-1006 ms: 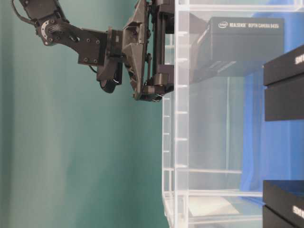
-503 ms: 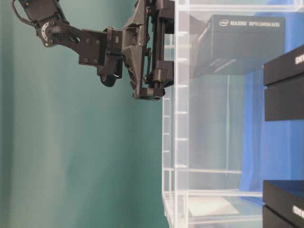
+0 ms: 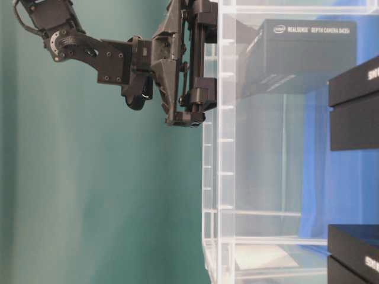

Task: Take out the box from the case.
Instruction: 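Lower the right gripper and close it on the right box, then lift the right box up out of the case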

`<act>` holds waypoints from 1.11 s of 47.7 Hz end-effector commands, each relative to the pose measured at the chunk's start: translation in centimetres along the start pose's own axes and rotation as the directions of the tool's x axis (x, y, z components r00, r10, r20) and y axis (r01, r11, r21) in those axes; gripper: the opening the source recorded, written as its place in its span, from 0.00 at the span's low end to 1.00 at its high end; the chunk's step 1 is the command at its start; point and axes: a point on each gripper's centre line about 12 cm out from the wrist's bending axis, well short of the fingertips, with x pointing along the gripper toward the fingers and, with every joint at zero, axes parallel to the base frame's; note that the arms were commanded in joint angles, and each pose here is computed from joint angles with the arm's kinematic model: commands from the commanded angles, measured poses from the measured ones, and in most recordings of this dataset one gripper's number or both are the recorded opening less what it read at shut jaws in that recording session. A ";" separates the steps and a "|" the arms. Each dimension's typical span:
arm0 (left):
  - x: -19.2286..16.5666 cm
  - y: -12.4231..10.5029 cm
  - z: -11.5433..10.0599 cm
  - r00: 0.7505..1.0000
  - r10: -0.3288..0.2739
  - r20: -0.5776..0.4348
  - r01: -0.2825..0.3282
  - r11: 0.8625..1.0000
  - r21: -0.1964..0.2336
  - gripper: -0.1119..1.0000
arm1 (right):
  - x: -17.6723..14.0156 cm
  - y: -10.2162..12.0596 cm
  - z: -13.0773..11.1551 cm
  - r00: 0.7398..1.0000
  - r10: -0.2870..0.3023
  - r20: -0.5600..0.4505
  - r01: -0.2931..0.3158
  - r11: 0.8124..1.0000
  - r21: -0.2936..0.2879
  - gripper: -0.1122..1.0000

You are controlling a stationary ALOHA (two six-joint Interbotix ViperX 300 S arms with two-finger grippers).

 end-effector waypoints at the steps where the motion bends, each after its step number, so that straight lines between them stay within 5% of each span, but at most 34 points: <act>1: -0.8 -0.1 0.0 1.000 -0.025 0.008 0.025 1.000 0.003 0.98 | -1.7 0.7 0.0 0.999 0.037 0.007 -0.037 0.999 -0.004 0.68; 53: -0.8 0.0 0.0 0.999 -0.031 0.010 0.031 1.000 0.004 0.98 | -15.6 0.2 0.7 0.999 0.023 0.025 -0.024 1.000 0.020 0.68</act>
